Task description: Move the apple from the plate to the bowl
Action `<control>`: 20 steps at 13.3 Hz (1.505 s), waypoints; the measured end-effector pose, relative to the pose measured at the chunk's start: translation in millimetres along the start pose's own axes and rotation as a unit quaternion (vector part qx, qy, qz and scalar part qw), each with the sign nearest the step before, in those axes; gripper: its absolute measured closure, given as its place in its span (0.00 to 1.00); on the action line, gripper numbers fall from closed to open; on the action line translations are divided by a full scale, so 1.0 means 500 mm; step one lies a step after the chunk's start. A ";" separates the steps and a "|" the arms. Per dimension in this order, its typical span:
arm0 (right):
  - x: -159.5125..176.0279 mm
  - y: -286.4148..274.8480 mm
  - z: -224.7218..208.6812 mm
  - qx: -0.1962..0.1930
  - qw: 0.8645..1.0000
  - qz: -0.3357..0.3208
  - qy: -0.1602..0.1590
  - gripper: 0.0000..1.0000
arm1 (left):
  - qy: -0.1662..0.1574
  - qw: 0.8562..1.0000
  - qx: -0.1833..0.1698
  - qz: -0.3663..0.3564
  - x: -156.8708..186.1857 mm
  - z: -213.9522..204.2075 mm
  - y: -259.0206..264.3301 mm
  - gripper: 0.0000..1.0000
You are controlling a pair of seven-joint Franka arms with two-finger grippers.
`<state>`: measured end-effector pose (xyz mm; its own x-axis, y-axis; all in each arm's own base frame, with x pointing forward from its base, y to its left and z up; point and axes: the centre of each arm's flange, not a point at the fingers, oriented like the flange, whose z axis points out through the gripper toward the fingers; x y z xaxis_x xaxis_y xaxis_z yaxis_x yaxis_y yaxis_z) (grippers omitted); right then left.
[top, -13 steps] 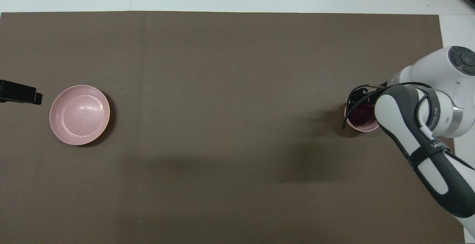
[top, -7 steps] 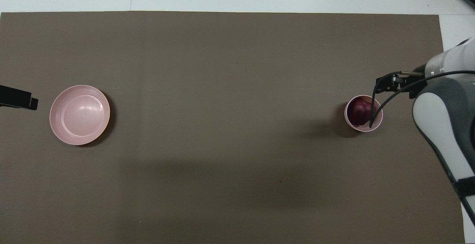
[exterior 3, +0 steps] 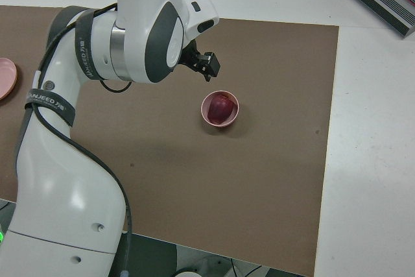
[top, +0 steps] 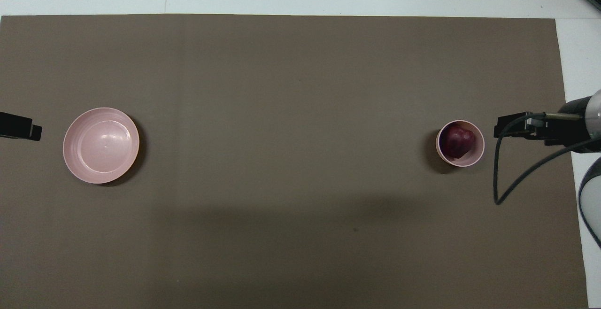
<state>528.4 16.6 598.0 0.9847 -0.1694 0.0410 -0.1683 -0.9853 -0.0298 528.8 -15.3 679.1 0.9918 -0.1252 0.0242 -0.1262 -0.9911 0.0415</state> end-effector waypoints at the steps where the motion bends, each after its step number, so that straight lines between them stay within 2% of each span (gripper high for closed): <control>1: -0.015 -0.025 -0.007 0.000 1.000 -0.001 -0.004 0.00 | 0.000 1.000 0.000 0.000 0.000 0.000 -0.001 0.00; 3: -0.031 -0.043 -0.029 0.000 1.000 -0.010 -0.001 0.00 | 0.001 1.000 0.000 0.000 -0.001 -0.002 0.000 0.00; 8: -0.052 0.036 -0.156 0.000 0.999 -0.034 -0.014 0.00 | -0.003 1.000 0.000 0.002 -0.003 -0.001 0.002 0.00; 12: -0.053 0.059 -0.151 -0.001 0.999 -0.038 -0.025 0.00 | -0.015 1.000 -0.001 0.002 -0.010 0.001 0.003 0.00; 16: -0.054 0.055 -0.146 -0.018 0.998 -0.057 -0.026 0.00 | -0.013 1.000 -0.001 0.002 -0.012 -0.002 0.002 0.00; 20: -0.054 0.056 -0.142 -0.020 0.998 -0.058 -0.028 0.00 | -0.013 1.000 -0.001 -0.007 -0.014 -0.003 -0.016 0.00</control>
<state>493.9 -8.1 666.9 0.9984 -0.0544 -0.0140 -0.0542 -0.9984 0.0127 522.7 -6.4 680.1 0.9936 -0.1133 -0.0028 -0.1131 -0.9926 0.0436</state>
